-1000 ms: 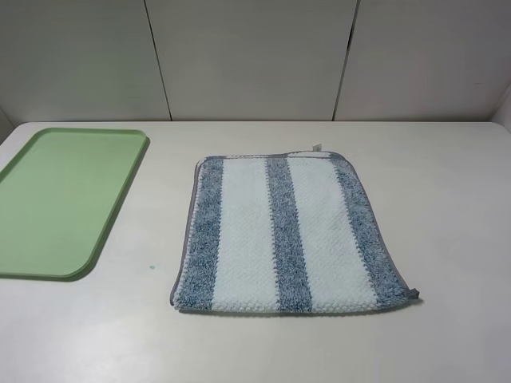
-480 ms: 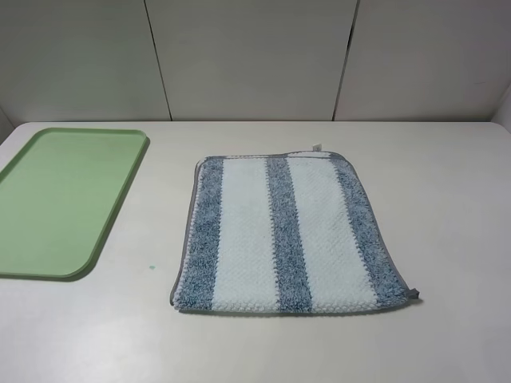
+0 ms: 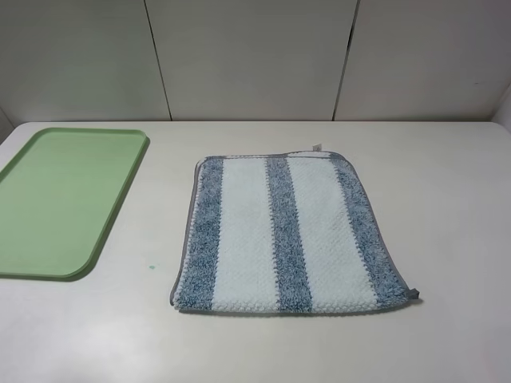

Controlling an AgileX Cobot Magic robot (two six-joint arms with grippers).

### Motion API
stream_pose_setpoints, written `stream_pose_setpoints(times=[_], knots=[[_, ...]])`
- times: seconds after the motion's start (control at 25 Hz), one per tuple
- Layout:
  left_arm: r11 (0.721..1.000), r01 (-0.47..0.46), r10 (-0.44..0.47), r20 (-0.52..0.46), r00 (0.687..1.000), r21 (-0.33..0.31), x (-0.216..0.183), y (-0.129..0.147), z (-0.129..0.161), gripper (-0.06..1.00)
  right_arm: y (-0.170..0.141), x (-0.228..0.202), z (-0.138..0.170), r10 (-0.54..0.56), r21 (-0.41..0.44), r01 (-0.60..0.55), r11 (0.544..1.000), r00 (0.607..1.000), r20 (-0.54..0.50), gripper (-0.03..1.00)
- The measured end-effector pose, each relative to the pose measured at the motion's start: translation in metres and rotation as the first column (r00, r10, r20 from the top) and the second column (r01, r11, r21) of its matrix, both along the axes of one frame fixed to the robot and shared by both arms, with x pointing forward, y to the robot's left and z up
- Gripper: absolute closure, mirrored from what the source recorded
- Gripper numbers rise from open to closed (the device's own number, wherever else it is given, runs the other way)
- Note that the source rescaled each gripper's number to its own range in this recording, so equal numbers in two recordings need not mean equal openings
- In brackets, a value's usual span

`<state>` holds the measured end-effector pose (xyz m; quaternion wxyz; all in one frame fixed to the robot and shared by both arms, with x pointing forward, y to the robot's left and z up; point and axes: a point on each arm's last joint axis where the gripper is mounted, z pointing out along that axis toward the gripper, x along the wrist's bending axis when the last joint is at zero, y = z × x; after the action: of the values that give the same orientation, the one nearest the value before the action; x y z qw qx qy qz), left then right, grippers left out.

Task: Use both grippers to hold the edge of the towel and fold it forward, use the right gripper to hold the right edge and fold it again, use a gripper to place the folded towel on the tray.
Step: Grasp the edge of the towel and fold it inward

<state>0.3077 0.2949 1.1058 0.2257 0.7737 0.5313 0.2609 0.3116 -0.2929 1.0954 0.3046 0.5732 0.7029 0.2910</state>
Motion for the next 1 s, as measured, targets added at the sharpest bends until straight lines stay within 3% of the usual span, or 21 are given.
stream_pose_setpoints(times=[0.12,0.24,0.48,0.64,1.0], knots=[[0.995,0.095,-0.095,-0.029,0.995,0.021,0.02,-0.005,0.006,-0.05,0.002,0.022,0.0,0.046,-0.051,-0.048,0.998,0.998,-0.043,-0.03],[0.971,0.237,-0.233,-0.08,0.969,0.039,0.036,-0.017,0.004,-0.05,0.008,0.038,-0.001,0.138,-0.099,-0.145,0.984,0.988,-0.07,-0.03],[0.858,0.509,-0.487,-0.215,0.846,0.06,0.057,-0.05,-0.013,-0.05,0.034,0.059,-0.011,0.378,-0.179,-0.398,0.9,0.916,-0.138,-0.03],[0.788,0.612,-0.574,-0.287,0.767,0.062,0.067,-0.068,-0.025,-0.04,0.053,0.067,-0.02,0.489,-0.197,-0.523,0.829,0.85,-0.195,-0.03],[0.655,0.751,-0.692,-0.335,0.64,0.081,0.082,-0.099,-0.045,-0.03,0.089,0.079,-0.043,0.646,-0.221,-0.715,0.663,0.696,-0.314,-0.03]])
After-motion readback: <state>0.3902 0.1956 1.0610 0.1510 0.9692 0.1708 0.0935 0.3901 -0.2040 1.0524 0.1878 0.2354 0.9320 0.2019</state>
